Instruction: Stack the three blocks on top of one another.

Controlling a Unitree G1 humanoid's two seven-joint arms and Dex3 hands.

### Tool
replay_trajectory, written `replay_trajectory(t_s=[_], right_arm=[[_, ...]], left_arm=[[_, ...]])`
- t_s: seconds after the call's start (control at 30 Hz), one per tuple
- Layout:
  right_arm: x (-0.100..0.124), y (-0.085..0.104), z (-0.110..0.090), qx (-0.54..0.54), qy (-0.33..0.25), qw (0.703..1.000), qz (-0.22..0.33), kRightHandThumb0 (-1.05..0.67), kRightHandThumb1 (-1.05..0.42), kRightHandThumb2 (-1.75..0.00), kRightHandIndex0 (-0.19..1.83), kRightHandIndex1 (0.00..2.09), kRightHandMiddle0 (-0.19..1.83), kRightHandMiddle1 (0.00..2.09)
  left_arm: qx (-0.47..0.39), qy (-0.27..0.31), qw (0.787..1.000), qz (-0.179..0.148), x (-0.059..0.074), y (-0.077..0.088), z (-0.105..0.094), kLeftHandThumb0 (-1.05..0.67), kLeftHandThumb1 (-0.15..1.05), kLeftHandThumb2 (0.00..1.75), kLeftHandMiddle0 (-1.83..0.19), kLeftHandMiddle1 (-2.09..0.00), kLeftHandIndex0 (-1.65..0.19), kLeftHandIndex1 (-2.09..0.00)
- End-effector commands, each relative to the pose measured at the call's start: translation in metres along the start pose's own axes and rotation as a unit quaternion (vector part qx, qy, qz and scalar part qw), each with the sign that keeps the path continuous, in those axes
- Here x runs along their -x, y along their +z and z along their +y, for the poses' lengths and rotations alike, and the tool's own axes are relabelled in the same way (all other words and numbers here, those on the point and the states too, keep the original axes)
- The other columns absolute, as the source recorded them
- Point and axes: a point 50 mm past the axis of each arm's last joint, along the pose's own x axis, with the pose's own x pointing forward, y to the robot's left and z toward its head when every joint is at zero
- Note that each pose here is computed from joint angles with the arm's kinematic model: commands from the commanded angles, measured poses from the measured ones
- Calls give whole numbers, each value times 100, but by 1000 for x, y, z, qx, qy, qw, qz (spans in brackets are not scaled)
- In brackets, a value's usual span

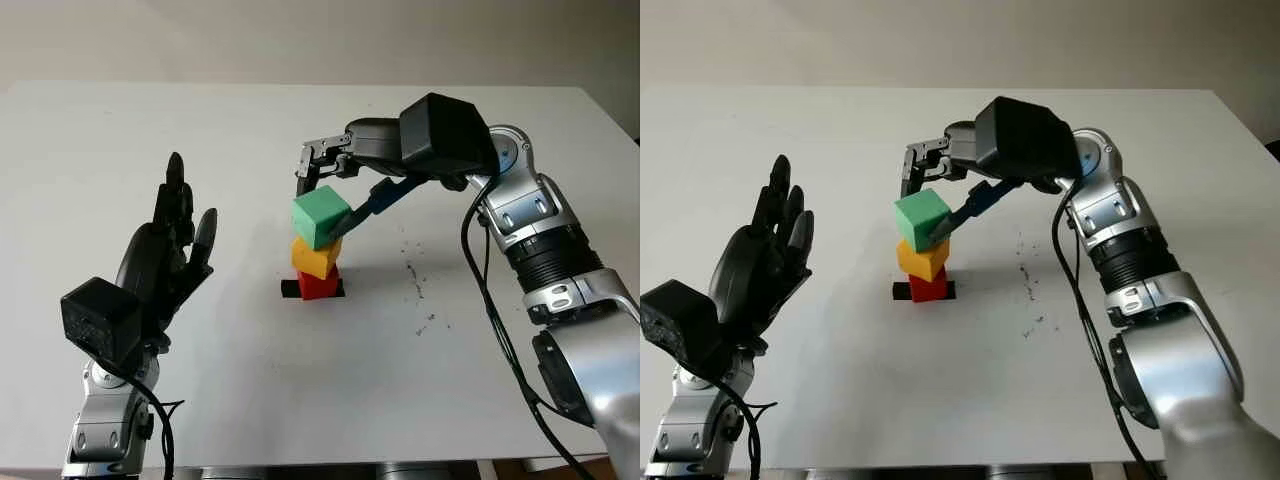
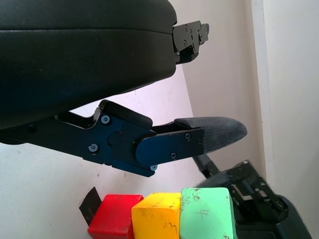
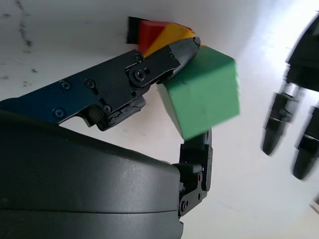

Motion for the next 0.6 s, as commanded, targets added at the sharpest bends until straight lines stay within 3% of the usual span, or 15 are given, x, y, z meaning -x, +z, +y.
replay_trajectory(t_s=[0.0,0.07,0.23,0.37,0.57], right_arm=[[4,0,1,25,-3,1000,6,-65,-84,-5,2,2,8,78],[6,3,1,48,-6,999,8,-74,-84,-5,-11,2,-1,42],[10,7,3,65,-19,998,-7,-86,-85,-5,-19,0,-18,5],[15,7,2,54,-39,997,-25,-90,-84,-5,-19,0,-19,0],[36,6,-4,12,-123,990,-65,-97,-92,-8,-19,0,-19,0]], left_arm=[[0,3,1000,-1,1,0,1,-76,105,55,19,0,19,0],[2,2,1000,-2,1,0,0,-75,105,55,19,0,19,0],[0,2,1000,1,1,0,0,-75,105,55,19,0,19,0],[-1,3,1000,3,2,0,0,-77,105,54,19,0,19,0],[1,4,1000,3,3,-2,1,-77,105,54,19,0,19,0]])
